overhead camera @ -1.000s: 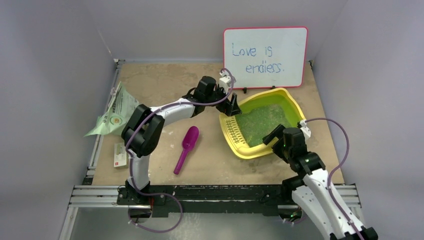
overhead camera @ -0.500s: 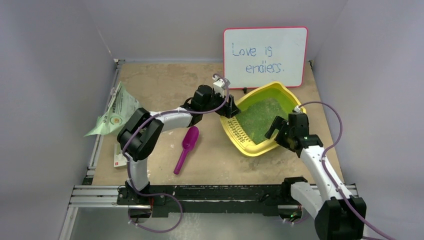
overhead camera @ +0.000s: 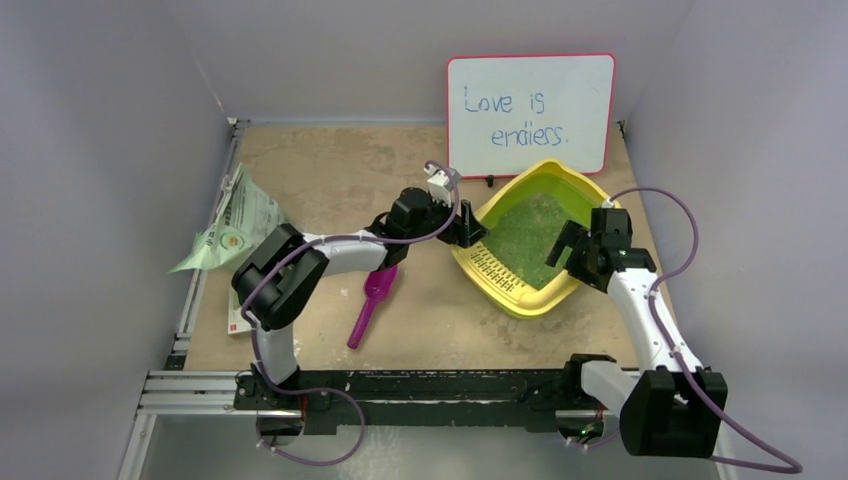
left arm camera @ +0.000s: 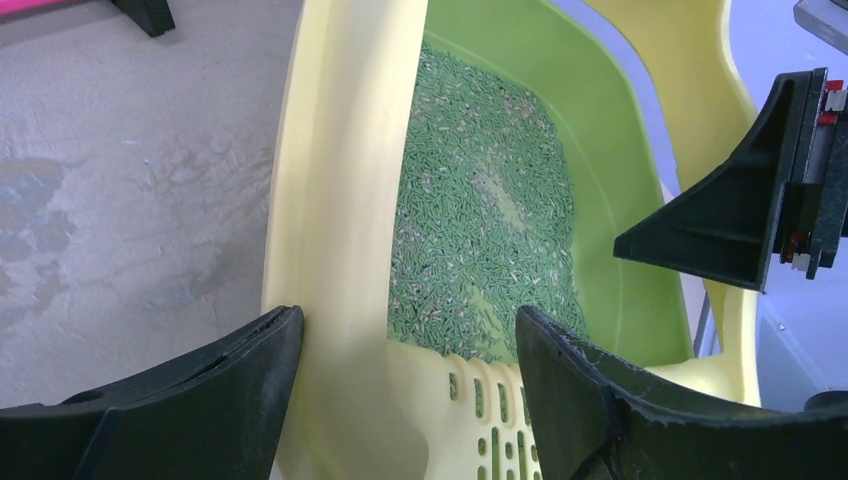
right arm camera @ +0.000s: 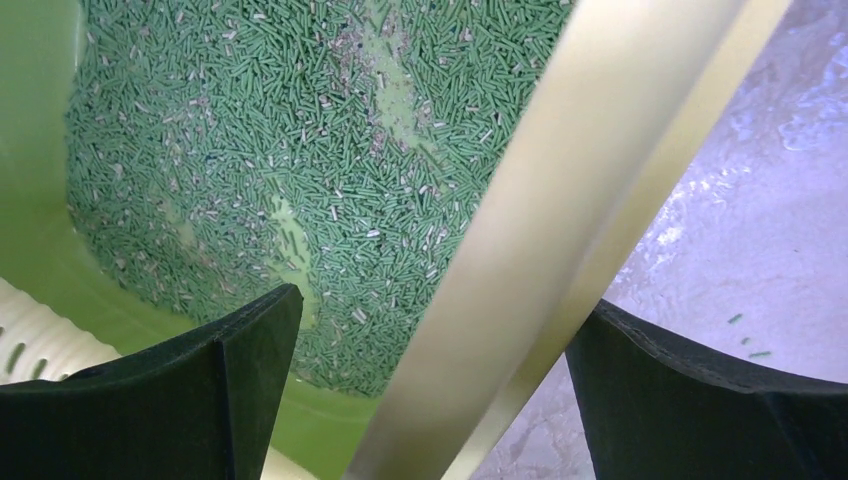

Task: Fill the litter box with clean litter
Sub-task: Adjust the litter box at the center of the board.

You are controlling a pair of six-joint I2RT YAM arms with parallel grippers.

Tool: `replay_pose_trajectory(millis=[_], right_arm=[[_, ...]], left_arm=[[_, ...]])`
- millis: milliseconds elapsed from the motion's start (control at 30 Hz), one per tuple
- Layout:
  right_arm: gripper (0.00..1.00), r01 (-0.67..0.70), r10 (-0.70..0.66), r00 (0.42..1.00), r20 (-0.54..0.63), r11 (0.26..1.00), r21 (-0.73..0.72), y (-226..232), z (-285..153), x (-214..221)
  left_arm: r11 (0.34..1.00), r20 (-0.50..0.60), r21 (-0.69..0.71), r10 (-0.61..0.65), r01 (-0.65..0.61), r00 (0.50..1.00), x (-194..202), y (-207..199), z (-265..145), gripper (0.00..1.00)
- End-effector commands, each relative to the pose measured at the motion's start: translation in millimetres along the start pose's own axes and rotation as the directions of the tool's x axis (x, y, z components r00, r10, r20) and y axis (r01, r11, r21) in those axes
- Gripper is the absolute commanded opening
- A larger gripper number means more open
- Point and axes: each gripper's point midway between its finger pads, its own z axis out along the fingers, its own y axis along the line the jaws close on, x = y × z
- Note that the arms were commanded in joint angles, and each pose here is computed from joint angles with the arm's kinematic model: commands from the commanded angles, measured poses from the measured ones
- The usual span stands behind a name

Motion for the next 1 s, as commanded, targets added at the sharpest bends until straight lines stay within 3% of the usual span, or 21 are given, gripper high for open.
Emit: replay_pose_trajectory(millis=[0, 267, 633, 767, 967], right_arm=[[0.99, -0.020, 0.024, 0.996, 0.090, 0.999, -0.043, 13.8, -23.0, -25.0], [0.99, -0.079, 0.081, 0.991, 0.102, 0.996, -0.031, 5.8, -36.3, -13.8], [0.99, -0.162, 0.167, 0.954, 0.250, 0.986, -0.038, -3.3, -94.8, -32.4], [0.99, -0.072, 0.120, 0.942, 0.312, 0.984, -0.162, 18.5, -123.9, -49.3], [0.99, 0.103, -0.025, 0.974, 0.223, 0.932, -0.346, 62.4, -131.2, -44.7]], left_arm=[[0.986, -0.266, -0.038, -0.168, 0.163, 0.949, 93.2, -15.5, -16.8, 0.76], [0.993, -0.290, -0.075, -0.111, 0.093, 0.951, 85.7, -9.3, -12.0, 0.75], [0.999, -0.328, -0.037, -0.020, 0.008, 0.944, 79.5, -15.6, -18.7, 0.75], [1.000, -0.314, -0.023, 0.004, -0.011, 0.949, 69.4, -21.3, -20.8, 0.77], [0.999, -0.233, -0.021, 0.032, -0.038, 0.972, 34.6, -35.1, -25.4, 0.85]])
